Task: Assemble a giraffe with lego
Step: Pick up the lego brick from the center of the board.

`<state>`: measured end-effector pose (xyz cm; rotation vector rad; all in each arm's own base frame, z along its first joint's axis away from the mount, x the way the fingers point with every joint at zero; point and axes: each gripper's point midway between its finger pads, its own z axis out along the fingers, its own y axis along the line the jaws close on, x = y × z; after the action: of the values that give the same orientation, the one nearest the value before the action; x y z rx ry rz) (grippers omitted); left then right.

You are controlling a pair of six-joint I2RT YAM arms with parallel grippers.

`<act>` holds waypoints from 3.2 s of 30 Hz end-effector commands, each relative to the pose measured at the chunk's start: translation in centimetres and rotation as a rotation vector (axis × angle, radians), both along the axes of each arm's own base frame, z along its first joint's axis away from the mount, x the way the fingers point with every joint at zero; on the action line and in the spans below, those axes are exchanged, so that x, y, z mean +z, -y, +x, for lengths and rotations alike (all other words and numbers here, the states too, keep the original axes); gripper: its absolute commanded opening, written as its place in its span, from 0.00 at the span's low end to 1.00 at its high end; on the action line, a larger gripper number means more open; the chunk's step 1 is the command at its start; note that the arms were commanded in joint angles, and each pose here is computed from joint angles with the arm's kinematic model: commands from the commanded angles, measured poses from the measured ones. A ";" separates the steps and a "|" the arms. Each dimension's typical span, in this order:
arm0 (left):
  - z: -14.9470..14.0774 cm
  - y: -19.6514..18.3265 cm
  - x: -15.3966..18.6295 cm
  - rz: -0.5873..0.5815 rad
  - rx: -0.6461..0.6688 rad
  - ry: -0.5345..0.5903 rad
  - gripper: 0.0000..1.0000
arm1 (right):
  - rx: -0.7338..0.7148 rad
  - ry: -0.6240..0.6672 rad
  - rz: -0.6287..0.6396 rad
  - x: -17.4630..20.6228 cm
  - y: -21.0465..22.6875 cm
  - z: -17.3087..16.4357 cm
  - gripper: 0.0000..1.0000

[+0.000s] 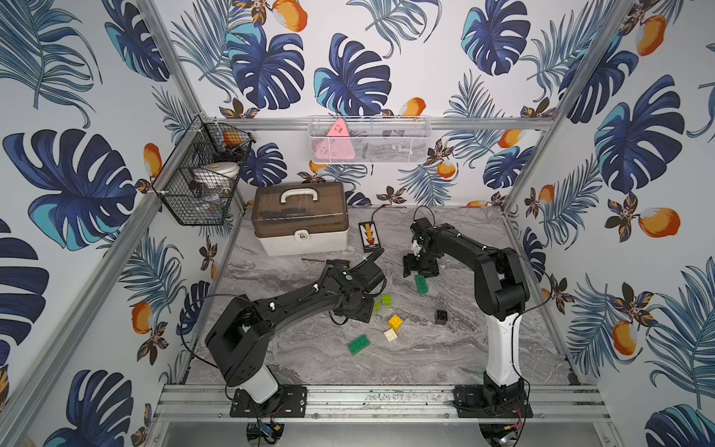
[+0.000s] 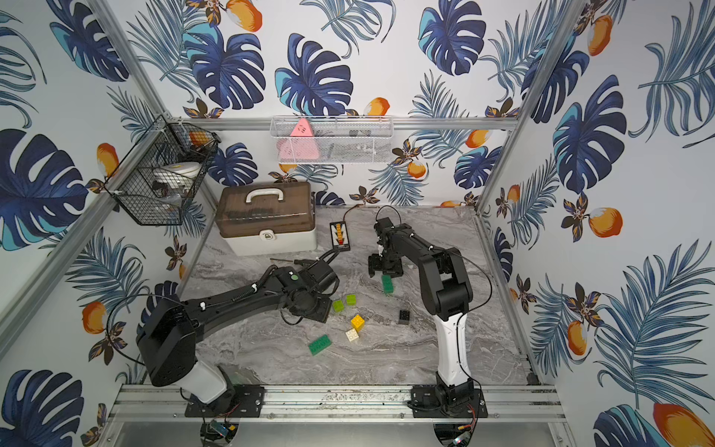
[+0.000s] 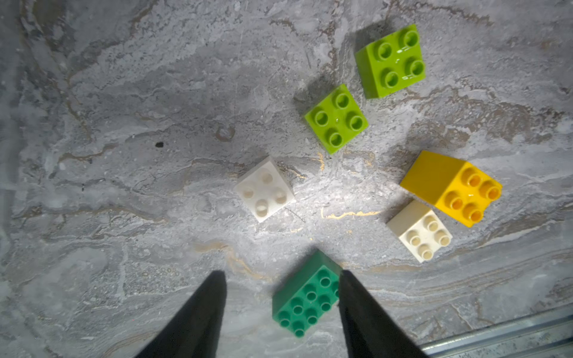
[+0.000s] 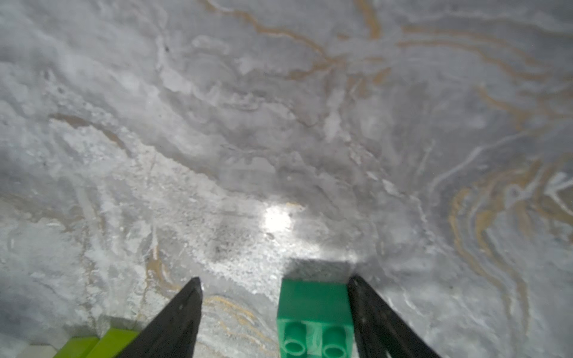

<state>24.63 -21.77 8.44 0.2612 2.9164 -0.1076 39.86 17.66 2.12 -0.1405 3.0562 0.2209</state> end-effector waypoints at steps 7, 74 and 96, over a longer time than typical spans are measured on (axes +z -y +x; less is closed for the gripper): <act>0.0 -0.9 -1.0 -0.002 0.030 -0.013 0.63 | 0.089 -0.057 0.072 -0.5 -2.7 -3.5 0.73; -0.4 -1.0 -1.1 -0.029 -0.004 -0.002 0.64 | -0.088 0.007 -0.171 0.0 0.0 -8.6 0.65; -0.6 -1.0 -1.5 -0.027 -0.003 -0.012 0.64 | -0.077 0.023 -0.163 -0.1 -0.1 -8.3 0.82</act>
<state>24.09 -20.96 6.94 0.2619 2.9238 -0.1633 31.03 17.69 1.85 -0.0417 3.0630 -0.0264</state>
